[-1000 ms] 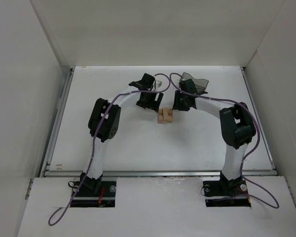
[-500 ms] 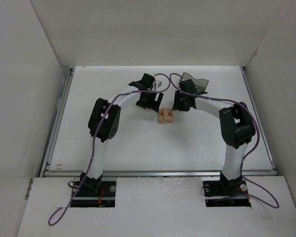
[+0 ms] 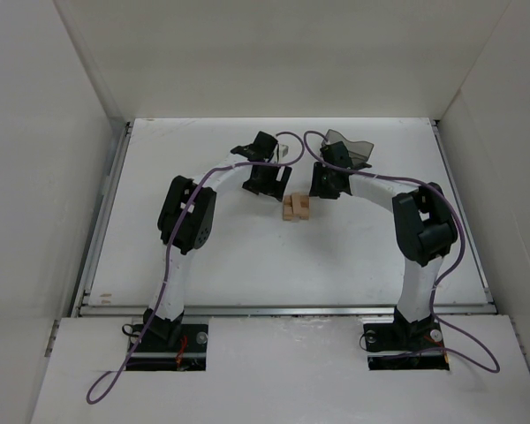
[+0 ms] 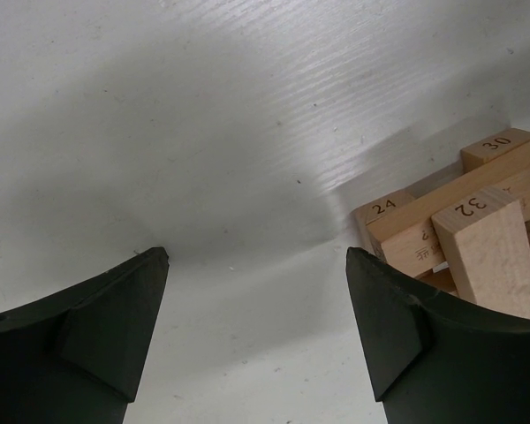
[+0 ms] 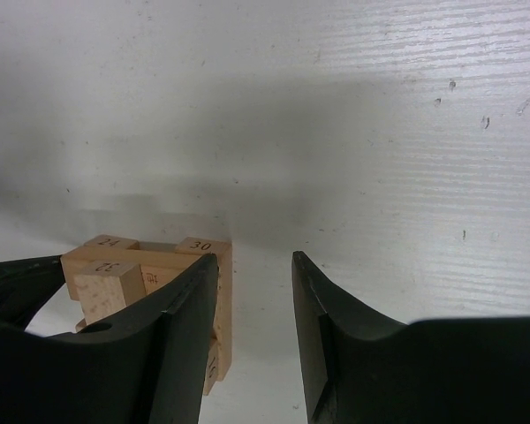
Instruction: Build the wood block tower
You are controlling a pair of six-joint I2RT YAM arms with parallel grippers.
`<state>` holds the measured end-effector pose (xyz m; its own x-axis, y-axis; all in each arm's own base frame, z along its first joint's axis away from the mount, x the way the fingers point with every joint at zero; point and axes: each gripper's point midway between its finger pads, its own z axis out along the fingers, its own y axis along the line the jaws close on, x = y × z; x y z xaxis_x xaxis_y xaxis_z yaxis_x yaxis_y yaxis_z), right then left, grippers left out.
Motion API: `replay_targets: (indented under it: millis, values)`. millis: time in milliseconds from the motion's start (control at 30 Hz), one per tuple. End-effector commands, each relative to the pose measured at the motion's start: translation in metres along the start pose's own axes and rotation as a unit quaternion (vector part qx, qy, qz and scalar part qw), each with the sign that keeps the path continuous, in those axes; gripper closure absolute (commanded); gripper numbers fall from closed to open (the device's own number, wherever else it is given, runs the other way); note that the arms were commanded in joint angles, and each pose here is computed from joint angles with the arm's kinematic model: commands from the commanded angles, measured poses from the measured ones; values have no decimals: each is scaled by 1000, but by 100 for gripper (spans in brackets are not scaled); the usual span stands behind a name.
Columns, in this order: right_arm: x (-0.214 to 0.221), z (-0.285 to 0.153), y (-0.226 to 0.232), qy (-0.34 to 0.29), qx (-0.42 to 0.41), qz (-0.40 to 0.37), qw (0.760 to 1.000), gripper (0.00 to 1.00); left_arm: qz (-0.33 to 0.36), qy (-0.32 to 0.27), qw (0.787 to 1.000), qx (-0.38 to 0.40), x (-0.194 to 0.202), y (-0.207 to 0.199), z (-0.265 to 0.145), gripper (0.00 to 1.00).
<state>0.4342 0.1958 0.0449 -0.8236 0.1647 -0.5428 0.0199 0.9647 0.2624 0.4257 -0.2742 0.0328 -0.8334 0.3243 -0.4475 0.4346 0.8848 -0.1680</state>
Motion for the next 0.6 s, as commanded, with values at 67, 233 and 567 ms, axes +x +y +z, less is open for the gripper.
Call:
replay_targets:
  millis: [67, 233, 567]
  values:
    - [-27, -24, 7, -42, -3, 0, 999, 55, -6, -30, 999, -19, -19, 5, -35, 20]
    - [-25, -34, 1, -47, 7, -4, 999, 55, -4, -50, 999, -21, -31, 3, -51, 20]
    - [3, -57, 9, -36, -32, -13, 999, 55, 18, -73, 997, -1, -47, -15, -67, 20]
